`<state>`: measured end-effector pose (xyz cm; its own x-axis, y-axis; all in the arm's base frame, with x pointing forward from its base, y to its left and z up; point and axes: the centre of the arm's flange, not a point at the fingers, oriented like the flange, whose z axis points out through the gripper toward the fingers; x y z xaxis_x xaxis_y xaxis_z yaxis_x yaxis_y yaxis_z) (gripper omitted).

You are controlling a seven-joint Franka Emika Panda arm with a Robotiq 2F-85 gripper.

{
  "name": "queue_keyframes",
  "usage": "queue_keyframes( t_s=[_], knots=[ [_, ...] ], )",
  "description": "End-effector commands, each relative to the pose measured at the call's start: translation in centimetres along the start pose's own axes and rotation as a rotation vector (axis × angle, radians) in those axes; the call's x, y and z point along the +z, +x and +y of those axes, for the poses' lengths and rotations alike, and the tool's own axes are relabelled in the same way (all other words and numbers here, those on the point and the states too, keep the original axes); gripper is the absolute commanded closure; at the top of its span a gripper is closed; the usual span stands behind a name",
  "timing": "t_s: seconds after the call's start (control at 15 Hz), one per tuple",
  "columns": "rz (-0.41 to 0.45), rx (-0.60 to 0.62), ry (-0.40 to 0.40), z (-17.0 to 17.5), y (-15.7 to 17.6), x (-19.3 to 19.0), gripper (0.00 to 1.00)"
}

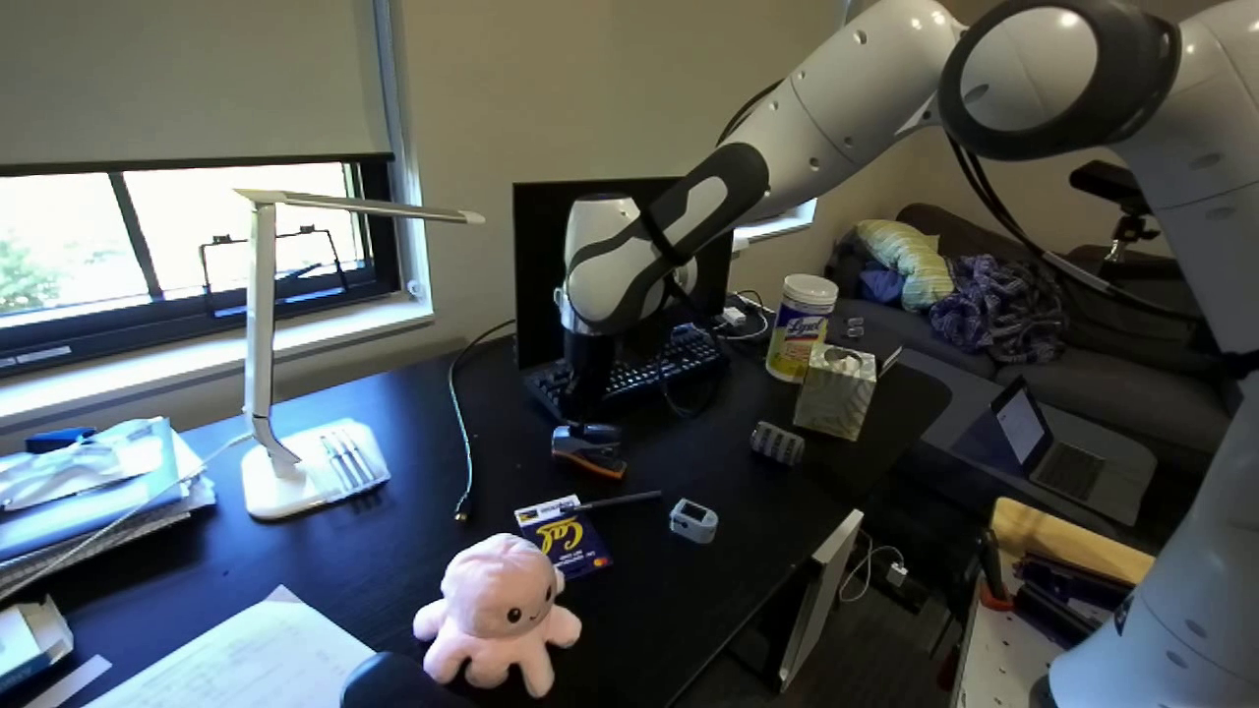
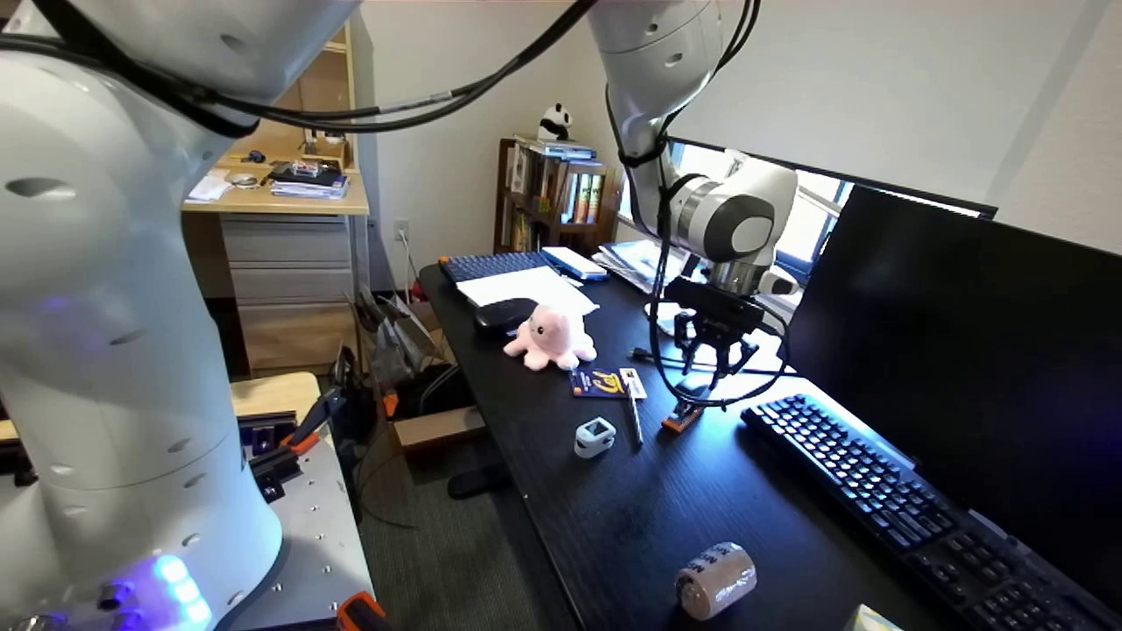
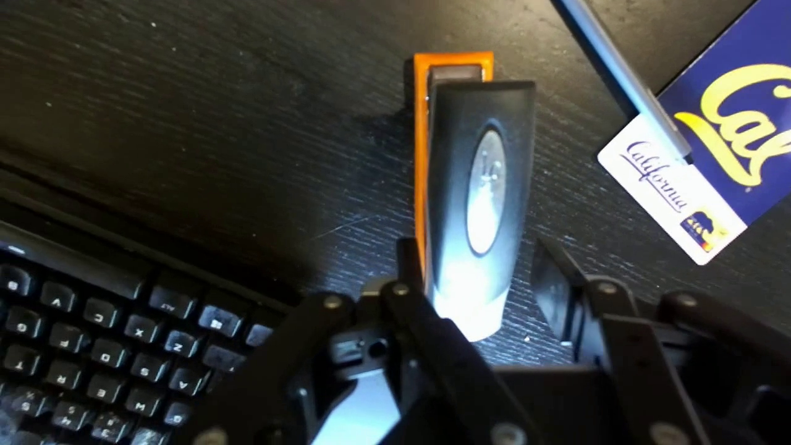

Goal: Move the stapler to the right

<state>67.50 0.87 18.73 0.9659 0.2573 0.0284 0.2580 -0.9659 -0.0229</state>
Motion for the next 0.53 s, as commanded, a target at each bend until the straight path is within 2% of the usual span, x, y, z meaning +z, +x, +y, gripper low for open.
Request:
queue_keyframes(
  t_s=[0.0,0.13,0.2,0.27,0.33,0.4,0.47],
  knots=[
    [0.014,0.01,-0.084,0.41,0.23,-0.07,0.8],
    [0.0,0.008,-0.12,0.75,-0.01,0.2,0.92],
    [-0.008,0.008,-0.125,0.82,-0.12,0.25,0.94],
    [-0.012,0.003,-0.134,0.82,-0.19,0.26,0.7],
    [-0.023,-0.006,-0.121,0.73,-0.31,0.43,0.97],
    [-0.025,-0.011,-0.124,0.56,-0.43,0.56,0.96],
    [-0.026,-0.013,-0.124,0.38,-0.5,0.68,0.99]
  ],
)
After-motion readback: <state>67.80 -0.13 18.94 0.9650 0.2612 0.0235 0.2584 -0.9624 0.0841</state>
